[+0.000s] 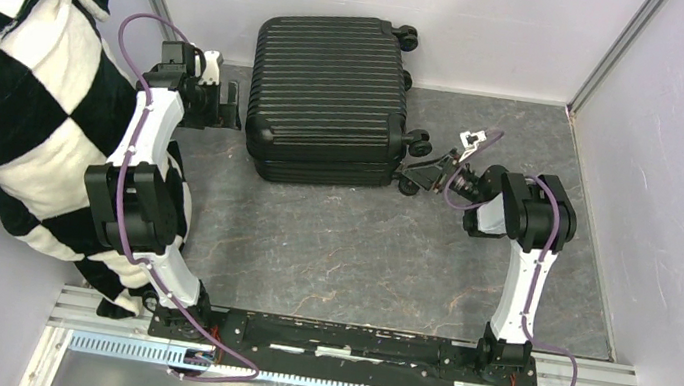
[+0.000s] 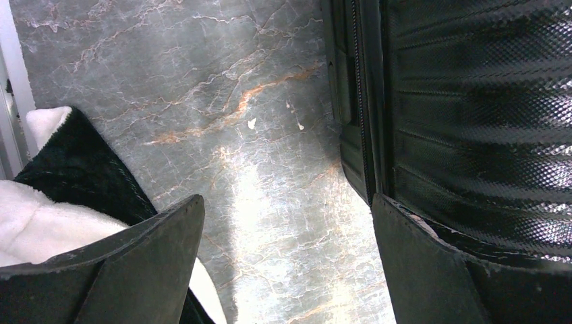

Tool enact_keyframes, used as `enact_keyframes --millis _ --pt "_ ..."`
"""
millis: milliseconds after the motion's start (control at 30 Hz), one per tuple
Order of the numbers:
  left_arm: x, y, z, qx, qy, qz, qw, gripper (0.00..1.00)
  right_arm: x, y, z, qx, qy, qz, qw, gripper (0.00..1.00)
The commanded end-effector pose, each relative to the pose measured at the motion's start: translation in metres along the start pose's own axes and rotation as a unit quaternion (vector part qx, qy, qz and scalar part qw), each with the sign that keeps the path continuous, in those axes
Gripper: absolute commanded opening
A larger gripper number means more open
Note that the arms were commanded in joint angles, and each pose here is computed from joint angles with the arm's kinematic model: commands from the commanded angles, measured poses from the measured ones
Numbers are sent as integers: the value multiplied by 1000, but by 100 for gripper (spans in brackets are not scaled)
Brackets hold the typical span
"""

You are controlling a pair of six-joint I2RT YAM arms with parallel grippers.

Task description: Pack the luggage

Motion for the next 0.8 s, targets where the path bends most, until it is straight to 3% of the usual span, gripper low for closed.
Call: enact_keyframes --millis 0,767 --pt "-9 3 10 -11 -20 8 1000 100 0 68 17 -223 -10 132 966 56" --pt "-5 4 7 -6 -16 9 1000 100 18 69 38 -248 -8 159 956 54"
Point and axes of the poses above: each gripper's point midway between its finger pads, its own x axis out along the fingers, its own y axis along the line the jaws close on, z = x × y, the point moved 3 cm from there along -x, back along the fingers, and after that the axes turned 14 degrees about x, right-handed, at the moved point
